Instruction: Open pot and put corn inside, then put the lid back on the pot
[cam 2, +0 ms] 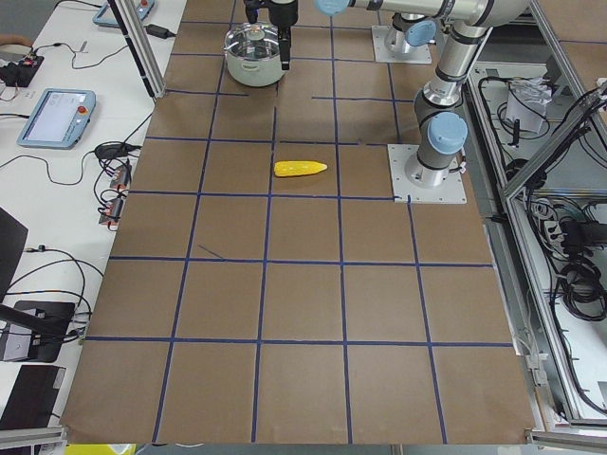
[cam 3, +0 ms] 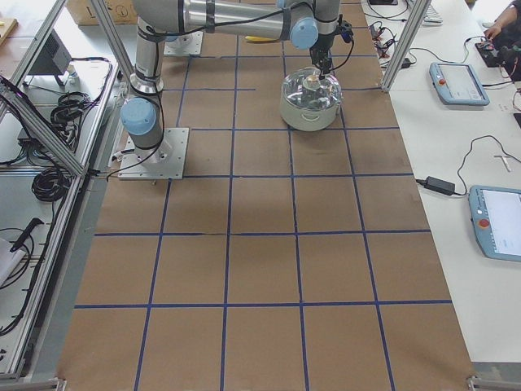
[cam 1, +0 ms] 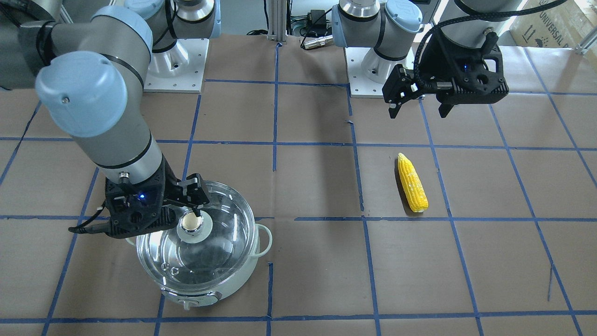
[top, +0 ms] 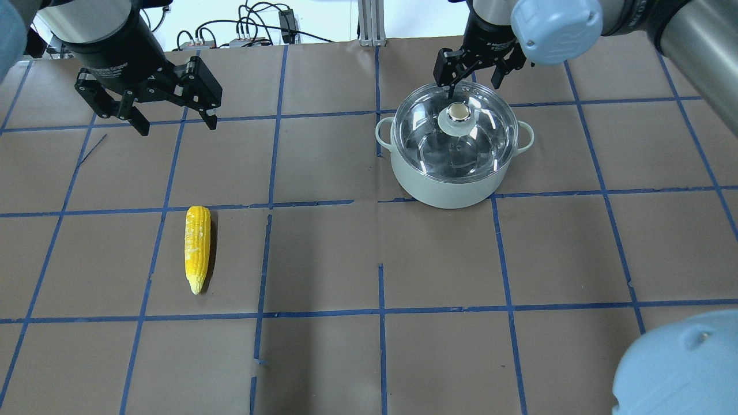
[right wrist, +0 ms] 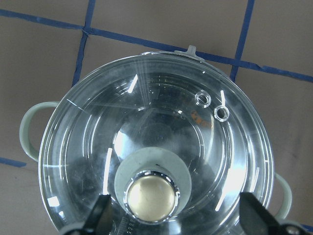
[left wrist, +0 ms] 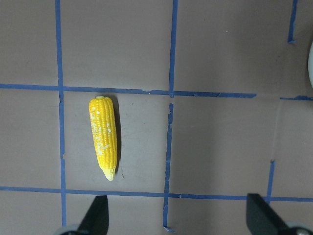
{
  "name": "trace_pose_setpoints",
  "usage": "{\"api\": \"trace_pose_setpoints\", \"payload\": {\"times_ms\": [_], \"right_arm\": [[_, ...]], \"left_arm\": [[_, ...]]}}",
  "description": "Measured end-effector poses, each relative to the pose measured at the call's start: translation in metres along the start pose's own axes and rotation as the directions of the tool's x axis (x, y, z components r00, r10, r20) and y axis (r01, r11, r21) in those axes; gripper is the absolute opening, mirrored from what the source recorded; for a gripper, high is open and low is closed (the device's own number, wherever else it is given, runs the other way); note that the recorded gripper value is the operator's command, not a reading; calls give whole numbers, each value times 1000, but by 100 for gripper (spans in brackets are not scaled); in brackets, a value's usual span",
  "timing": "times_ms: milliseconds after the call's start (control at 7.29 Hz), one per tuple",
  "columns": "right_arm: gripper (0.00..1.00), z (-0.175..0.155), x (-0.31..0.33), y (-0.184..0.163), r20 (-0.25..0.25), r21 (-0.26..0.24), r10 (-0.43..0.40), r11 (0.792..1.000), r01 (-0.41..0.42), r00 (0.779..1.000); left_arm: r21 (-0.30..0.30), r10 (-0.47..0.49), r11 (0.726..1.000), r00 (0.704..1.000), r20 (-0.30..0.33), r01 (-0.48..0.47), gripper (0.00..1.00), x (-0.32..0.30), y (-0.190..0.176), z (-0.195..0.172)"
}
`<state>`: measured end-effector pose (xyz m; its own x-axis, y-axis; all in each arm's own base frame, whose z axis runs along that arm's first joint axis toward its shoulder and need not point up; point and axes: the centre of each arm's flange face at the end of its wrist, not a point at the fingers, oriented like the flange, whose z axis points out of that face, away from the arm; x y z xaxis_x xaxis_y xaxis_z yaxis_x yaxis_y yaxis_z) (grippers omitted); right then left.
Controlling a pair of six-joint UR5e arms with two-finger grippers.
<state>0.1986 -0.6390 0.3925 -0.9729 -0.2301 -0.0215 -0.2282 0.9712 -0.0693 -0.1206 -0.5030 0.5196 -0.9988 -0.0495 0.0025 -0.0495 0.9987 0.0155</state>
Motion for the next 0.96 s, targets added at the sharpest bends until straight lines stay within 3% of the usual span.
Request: {"api": "trace_pose_setpoints", "payload": {"times_ms": [686, 961], "right_arm": [[86, 31, -4, -7, 6, -34, -7, 999, 7, 1000], [80, 37, -14, -6, 6, -42, -22, 999, 22, 1000]], "left_arm": [[-12, 4, 1000, 1000, 6, -4, 100, -1, 0, 7], [-7, 3, 1000, 1000, 5, -3, 100, -1, -2, 5]]}}
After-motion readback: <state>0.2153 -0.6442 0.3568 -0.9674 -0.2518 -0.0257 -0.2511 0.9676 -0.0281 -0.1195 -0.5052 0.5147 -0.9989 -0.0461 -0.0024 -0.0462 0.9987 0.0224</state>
